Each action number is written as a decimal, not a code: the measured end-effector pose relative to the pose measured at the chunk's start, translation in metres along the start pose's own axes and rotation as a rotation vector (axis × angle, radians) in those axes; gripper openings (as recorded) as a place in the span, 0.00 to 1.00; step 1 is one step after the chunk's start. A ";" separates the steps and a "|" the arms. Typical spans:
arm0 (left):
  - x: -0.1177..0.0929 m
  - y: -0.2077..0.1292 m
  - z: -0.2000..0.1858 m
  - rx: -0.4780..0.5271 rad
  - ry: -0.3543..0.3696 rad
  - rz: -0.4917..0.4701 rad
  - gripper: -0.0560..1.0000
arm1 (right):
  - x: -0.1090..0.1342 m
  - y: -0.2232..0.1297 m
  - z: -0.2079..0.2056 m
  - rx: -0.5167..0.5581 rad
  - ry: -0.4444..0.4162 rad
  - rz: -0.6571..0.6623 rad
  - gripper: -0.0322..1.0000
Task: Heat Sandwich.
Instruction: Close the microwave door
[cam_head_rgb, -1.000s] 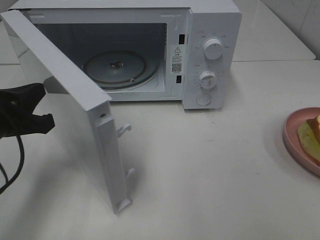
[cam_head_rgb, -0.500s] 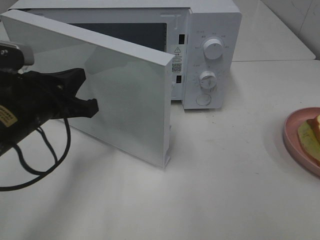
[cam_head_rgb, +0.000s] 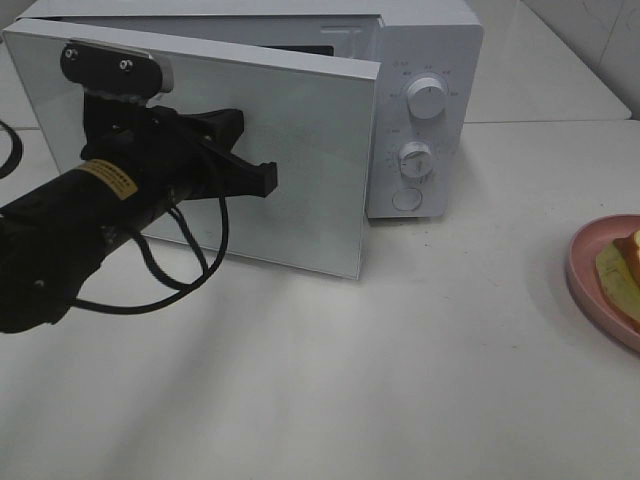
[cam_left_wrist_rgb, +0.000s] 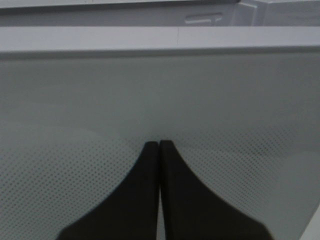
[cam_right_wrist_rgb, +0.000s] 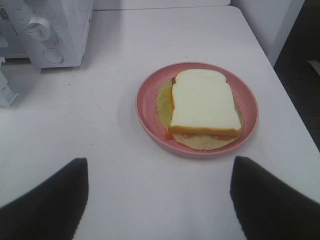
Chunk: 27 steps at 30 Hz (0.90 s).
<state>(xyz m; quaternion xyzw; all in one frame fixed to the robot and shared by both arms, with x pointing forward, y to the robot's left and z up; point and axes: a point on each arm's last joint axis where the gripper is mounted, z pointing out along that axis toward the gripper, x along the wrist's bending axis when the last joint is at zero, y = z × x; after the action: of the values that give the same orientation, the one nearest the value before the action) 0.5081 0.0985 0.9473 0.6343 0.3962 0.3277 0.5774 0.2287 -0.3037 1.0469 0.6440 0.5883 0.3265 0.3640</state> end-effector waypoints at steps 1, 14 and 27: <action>-0.001 0.001 0.004 0.001 -0.001 -0.003 0.06 | 0.000 0.000 0.000 0.000 0.000 0.000 0.76; -0.008 0.010 0.046 0.037 0.027 -0.009 0.06 | 0.000 0.000 0.000 0.000 0.000 0.000 0.76; -0.025 0.008 0.078 0.073 -0.020 0.004 0.06 | 0.000 0.000 0.000 0.000 0.000 0.000 0.76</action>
<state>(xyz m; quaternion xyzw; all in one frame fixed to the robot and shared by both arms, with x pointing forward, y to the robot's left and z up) 0.5649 0.0395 0.9466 0.6589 0.4010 0.3079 0.5570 0.2287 -0.3037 1.0469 0.6440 0.5883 0.3265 0.3640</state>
